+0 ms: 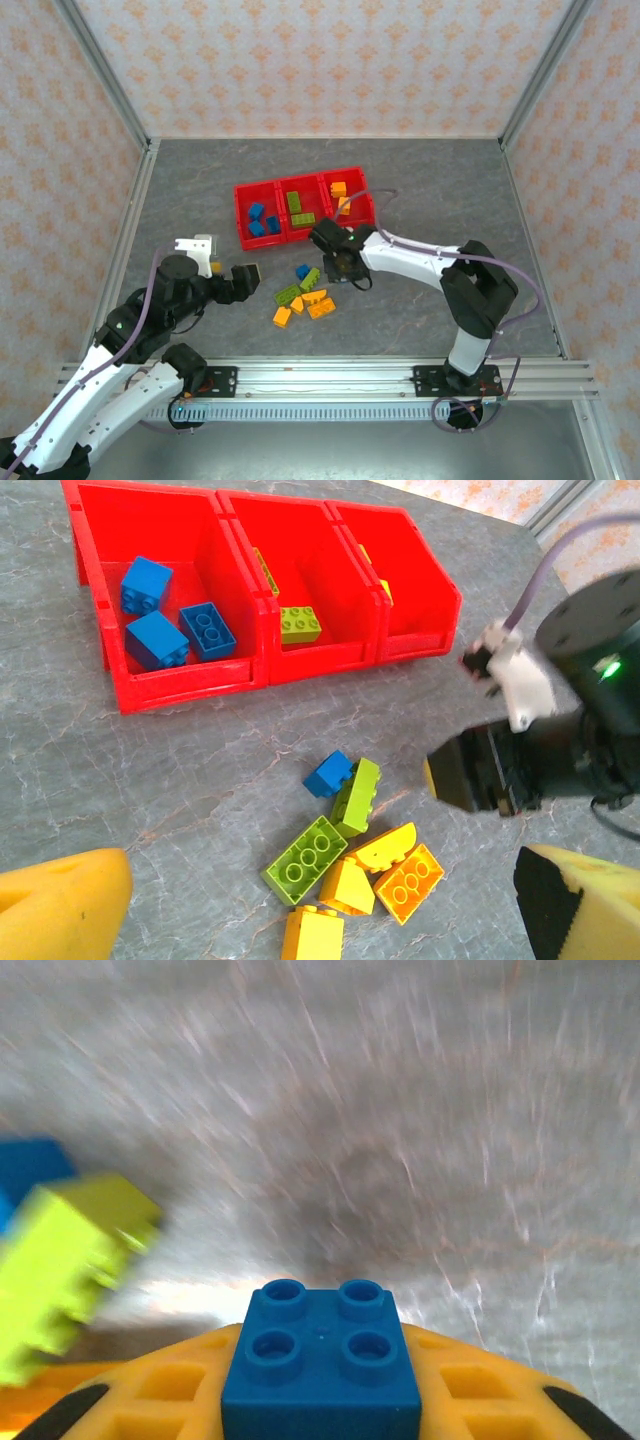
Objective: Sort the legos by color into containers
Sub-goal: Pick up the lego from the bottom-center of the table, then place the lego in the container.
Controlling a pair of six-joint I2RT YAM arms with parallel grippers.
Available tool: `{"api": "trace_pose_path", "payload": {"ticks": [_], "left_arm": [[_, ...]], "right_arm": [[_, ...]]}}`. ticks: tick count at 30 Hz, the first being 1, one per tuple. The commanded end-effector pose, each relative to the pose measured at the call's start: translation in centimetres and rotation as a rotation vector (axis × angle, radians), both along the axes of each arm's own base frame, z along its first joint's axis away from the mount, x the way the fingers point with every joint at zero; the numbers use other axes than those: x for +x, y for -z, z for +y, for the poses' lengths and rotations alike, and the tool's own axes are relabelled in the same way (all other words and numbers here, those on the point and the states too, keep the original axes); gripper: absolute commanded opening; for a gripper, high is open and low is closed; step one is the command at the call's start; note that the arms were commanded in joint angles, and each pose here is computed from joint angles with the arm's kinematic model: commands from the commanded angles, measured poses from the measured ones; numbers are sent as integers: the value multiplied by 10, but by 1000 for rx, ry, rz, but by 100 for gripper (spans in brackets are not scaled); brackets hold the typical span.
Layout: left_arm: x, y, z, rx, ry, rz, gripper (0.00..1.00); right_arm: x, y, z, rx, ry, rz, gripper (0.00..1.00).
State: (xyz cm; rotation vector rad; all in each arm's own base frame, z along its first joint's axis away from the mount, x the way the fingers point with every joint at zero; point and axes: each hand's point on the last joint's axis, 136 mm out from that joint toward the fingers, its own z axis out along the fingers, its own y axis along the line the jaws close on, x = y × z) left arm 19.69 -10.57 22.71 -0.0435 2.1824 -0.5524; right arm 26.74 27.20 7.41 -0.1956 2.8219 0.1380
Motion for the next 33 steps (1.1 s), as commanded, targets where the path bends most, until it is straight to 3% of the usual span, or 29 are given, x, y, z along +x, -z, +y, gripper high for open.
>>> {"api": "trace_pose_path", "payload": {"ticks": [1,5,9,17,26,30,33], "left_arm": [[6,1,3,1,-34,-2,99],[6,1,4,1,-37,-3,99],[6,-1,9,0,-63,-13,99],[5,-6,14,-12,-83,-39,99],[5,-8,17,-15,-98,-50,99],[6,-7,16,-10,-98,-43,99],[6,-7,16,-12,-94,-45,99]], "right_arm": [[42,-56,27,80,6,-182,29],[83,-99,77,195,-2,-283,27],[118,-113,124,286,-29,-352,26],[159,-80,195,341,-122,-316,26],[171,-53,207,347,-134,-325,28],[174,-56,208,344,-138,-348,34],[173,-63,211,367,-157,-339,57]]}}
